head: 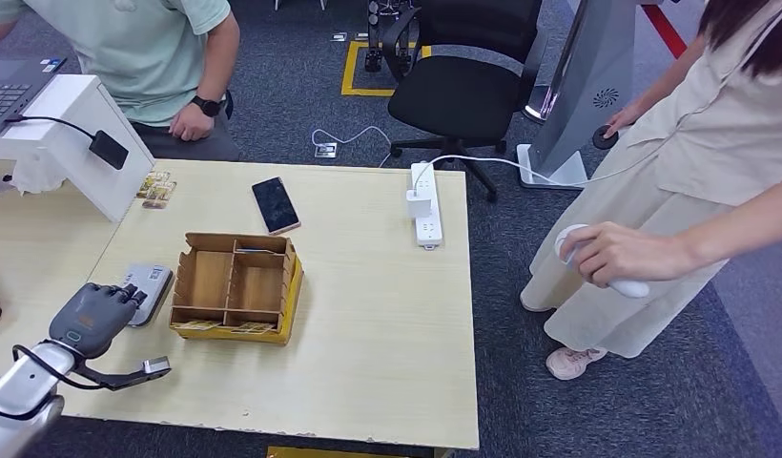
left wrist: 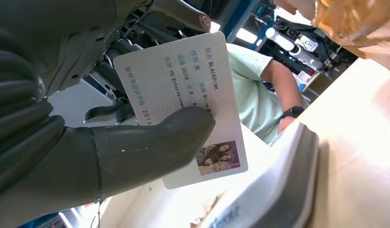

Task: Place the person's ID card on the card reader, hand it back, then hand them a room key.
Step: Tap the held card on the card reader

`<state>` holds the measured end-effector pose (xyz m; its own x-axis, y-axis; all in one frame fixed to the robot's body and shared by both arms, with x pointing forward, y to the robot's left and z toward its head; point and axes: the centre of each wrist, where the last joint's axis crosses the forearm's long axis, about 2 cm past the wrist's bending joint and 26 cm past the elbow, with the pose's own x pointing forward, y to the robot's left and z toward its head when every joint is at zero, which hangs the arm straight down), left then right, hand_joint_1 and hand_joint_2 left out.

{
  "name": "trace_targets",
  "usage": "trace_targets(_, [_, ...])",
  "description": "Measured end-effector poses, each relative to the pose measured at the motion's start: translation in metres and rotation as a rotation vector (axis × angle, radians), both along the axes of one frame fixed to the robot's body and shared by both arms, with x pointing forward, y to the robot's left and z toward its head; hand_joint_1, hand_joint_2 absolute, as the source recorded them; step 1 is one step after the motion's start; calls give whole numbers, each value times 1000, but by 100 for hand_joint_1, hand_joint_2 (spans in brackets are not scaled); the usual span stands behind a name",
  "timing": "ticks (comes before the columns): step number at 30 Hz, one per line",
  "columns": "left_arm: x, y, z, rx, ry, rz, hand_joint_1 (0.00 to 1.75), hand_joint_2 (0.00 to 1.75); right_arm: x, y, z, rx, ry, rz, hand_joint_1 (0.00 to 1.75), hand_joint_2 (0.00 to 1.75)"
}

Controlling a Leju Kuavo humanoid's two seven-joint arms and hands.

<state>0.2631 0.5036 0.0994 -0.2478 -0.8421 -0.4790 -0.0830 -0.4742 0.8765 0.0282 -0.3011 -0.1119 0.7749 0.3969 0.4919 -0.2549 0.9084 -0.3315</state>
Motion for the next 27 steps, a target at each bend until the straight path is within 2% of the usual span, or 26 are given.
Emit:
trace_targets(13, [10,-19,-13,-41,45,1,175,175,0,0,0,1,-8,5,0,175])
trace_targets(27, [15,-25,-15,-57,107,25,175,175,1,0,0,5,-19,-6,0,175])
